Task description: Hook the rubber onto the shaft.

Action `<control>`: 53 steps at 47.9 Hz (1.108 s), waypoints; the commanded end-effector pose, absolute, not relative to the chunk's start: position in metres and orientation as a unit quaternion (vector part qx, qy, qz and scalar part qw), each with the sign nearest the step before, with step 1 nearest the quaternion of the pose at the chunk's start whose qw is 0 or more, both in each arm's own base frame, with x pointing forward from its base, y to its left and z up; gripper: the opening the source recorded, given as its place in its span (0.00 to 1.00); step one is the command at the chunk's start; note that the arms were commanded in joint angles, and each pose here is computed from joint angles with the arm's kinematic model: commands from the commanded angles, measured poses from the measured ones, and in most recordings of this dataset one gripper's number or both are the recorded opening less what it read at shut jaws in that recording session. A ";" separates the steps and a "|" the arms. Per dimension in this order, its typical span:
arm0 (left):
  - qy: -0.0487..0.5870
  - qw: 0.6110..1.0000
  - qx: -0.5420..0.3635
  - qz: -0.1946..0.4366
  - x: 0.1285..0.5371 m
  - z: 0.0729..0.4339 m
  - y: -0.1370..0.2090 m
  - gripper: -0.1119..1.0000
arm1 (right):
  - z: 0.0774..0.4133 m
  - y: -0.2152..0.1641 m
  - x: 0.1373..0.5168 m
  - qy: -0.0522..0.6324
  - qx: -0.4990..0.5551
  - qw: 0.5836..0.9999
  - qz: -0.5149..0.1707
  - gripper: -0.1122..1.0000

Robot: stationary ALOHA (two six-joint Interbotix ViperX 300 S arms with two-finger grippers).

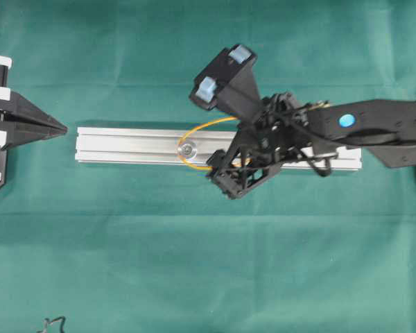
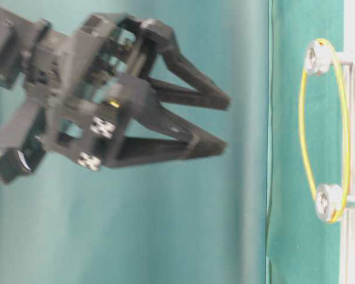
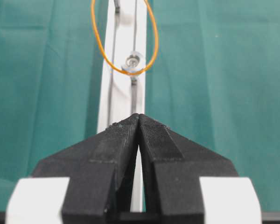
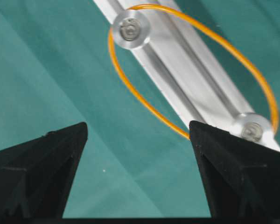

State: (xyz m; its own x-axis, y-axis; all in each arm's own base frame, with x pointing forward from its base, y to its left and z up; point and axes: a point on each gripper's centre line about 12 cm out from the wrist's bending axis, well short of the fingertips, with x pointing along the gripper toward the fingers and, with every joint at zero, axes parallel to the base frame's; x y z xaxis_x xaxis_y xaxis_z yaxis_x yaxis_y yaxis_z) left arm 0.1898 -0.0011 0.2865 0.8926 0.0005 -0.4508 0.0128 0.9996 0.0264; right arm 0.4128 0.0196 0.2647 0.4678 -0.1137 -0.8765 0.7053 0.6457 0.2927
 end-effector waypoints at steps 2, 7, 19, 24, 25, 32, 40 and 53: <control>0.217 0.976 0.016 -0.004 0.192 0.299 -0.001 0.10 | 0.297 0.018 0.404 0.419 0.338 0.805 -0.250 0.94; 0.217 0.976 0.016 -0.004 0.192 0.299 -0.001 0.10 | 0.302 0.017 0.400 0.418 0.337 0.805 -0.251 0.94; 0.217 0.976 0.016 -0.004 0.192 0.299 -0.001 0.10 | 0.301 0.017 0.399 0.419 0.337 0.805 -0.251 0.94; 0.217 0.976 0.016 -0.004 0.192 0.299 -0.001 0.10 | 0.301 0.017 0.399 0.419 0.336 0.805 -0.251 0.94; 0.217 0.976 0.016 -0.004 0.193 0.298 -0.001 0.10 | 0.301 0.017 0.399 0.419 0.336 0.805 -0.251 0.94; 0.217 0.976 0.016 -0.004 0.192 0.299 -0.001 0.10 | 0.301 0.017 0.399 0.420 0.331 0.807 -0.249 0.94; 0.217 0.976 0.016 -0.004 0.192 0.299 -0.001 0.10 | 0.301 0.017 0.399 0.432 0.291 0.823 -0.228 0.93; 0.217 0.976 0.015 -0.004 0.192 0.299 -0.001 0.10 | 0.300 0.017 0.399 0.456 0.199 0.849 -0.179 0.93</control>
